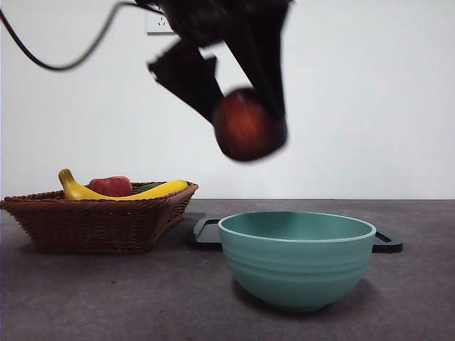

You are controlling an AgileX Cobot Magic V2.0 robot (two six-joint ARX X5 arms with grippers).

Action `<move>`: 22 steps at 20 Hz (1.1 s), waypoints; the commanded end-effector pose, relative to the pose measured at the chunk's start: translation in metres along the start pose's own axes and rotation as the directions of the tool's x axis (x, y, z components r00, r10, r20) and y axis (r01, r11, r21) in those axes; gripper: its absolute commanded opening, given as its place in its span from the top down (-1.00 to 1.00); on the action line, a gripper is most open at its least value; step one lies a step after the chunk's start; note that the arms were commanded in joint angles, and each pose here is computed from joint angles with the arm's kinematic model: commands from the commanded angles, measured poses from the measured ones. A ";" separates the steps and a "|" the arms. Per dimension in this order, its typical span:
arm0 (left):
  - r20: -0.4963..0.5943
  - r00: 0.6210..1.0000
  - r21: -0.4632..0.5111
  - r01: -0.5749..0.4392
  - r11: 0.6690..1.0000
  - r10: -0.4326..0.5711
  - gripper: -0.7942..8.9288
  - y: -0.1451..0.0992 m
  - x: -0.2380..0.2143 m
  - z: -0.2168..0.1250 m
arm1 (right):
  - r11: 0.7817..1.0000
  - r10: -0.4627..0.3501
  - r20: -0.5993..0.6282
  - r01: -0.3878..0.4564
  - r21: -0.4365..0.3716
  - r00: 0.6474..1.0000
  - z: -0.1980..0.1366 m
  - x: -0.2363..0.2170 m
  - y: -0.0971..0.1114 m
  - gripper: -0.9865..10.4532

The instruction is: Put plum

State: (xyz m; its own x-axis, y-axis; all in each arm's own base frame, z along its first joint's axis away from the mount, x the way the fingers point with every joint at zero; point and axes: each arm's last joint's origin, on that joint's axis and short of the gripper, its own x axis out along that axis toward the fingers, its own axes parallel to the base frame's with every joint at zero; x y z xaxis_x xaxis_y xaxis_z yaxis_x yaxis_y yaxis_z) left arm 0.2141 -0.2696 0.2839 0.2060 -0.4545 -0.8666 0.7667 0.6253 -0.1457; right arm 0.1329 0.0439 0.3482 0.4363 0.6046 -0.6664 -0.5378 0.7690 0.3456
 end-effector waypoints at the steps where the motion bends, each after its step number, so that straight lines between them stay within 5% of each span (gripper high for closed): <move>1: -0.024 1.000 0.057 0.016 0.998 -0.015 0.29 -0.010 0.024 0.006 | 1.000 0.001 0.018 -0.001 -0.018 1.000 0.005 -0.003 0.002 0.12; 10: -0.126 0.992 0.135 0.007 0.991 0.011 0.29 -0.018 0.091 0.001 | 1.000 0.001 0.018 0.000 -0.018 1.000 0.005 -0.003 0.002 0.12; 19: -0.145 0.988 0.199 -0.022 0.980 0.052 0.25 -0.025 0.100 -0.002 | 1.000 0.001 0.018 0.000 -0.019 1.000 0.005 -0.003 0.002 0.12; 22: -0.161 0.986 0.215 -0.015 0.976 0.051 0.10 -0.029 0.100 -0.004 | 1.000 0.001 0.019 0.000 -0.019 1.000 0.005 -0.003 0.002 0.12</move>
State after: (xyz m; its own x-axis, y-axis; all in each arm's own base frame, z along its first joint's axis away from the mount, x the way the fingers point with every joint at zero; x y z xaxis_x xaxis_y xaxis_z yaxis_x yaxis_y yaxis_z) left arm 0.2104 -0.3236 0.2039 0.1483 -0.3177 -0.9365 0.8644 0.5016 -0.0333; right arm 0.1330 0.0439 0.3483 0.4365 0.6047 -0.6662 -0.5380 0.7689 0.3454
